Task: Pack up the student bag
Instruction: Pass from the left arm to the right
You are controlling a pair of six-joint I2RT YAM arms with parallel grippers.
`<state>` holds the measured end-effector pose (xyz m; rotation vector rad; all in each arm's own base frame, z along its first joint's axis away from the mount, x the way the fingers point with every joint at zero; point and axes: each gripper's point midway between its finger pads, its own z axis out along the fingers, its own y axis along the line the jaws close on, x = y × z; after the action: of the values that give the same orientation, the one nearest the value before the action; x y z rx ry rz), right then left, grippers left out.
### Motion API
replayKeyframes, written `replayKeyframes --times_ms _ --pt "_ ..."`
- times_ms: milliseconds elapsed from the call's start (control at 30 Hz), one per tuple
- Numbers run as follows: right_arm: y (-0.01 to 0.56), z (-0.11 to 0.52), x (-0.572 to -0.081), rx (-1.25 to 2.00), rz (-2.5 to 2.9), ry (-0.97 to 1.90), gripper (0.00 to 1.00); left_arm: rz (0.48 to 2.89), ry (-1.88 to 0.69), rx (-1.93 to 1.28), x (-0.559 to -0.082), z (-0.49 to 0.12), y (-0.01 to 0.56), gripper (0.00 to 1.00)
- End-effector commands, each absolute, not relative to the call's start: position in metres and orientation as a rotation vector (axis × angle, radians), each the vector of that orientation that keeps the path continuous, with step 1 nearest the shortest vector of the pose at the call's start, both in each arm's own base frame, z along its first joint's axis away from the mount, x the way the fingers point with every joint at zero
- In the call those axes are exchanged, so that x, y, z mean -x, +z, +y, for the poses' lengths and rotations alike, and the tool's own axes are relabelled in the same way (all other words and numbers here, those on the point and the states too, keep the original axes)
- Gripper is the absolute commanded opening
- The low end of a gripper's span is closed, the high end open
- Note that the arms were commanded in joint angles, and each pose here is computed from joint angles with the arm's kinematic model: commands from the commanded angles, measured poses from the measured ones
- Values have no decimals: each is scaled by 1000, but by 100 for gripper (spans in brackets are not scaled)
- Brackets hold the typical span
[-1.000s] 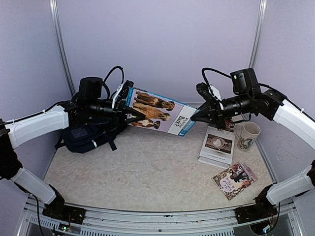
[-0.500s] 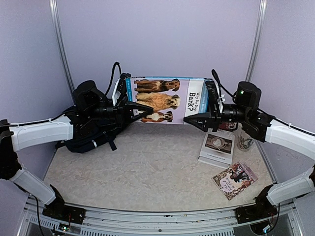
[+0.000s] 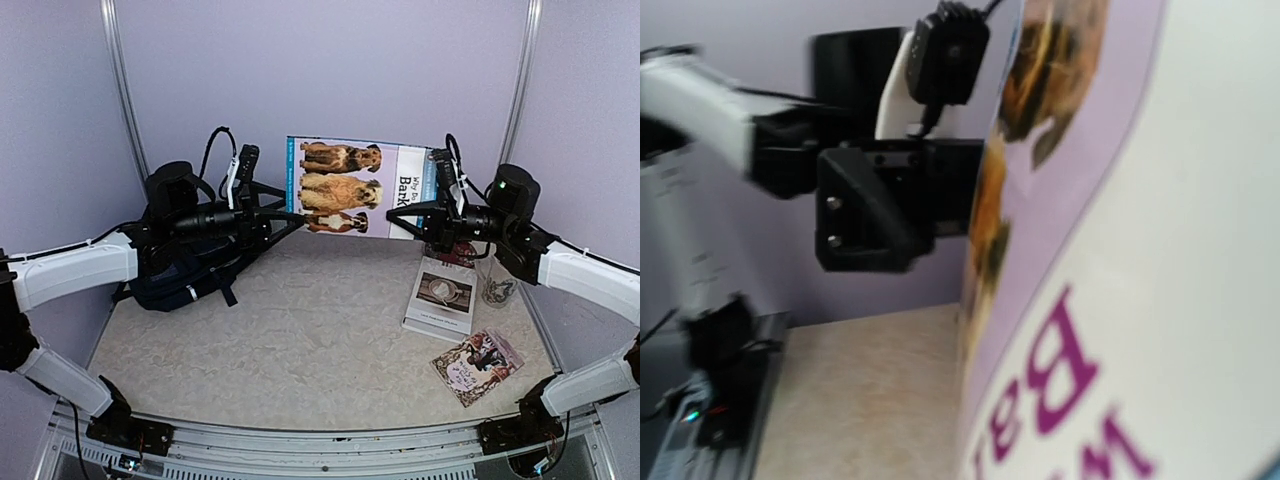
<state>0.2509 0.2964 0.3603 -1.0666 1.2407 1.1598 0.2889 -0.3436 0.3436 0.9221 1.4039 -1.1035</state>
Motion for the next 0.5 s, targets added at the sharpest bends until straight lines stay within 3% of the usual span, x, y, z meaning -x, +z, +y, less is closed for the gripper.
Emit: replayKeyframes --times_ms 0,167,300,467 --pt "368 278 -277 901 1338 1108 0 1719 -809 -529 -385 -292 308 95" --pt "340 256 -328 679 1569 938 0 2059 -338 -238 -480 -224 220 97" --pt "325 251 -339 637 1631 899 0 2301 46 -242 -528 -197 120 99" --pt "324 249 -340 649 1649 879 0 2349 286 -265 -561 -183 81 99"
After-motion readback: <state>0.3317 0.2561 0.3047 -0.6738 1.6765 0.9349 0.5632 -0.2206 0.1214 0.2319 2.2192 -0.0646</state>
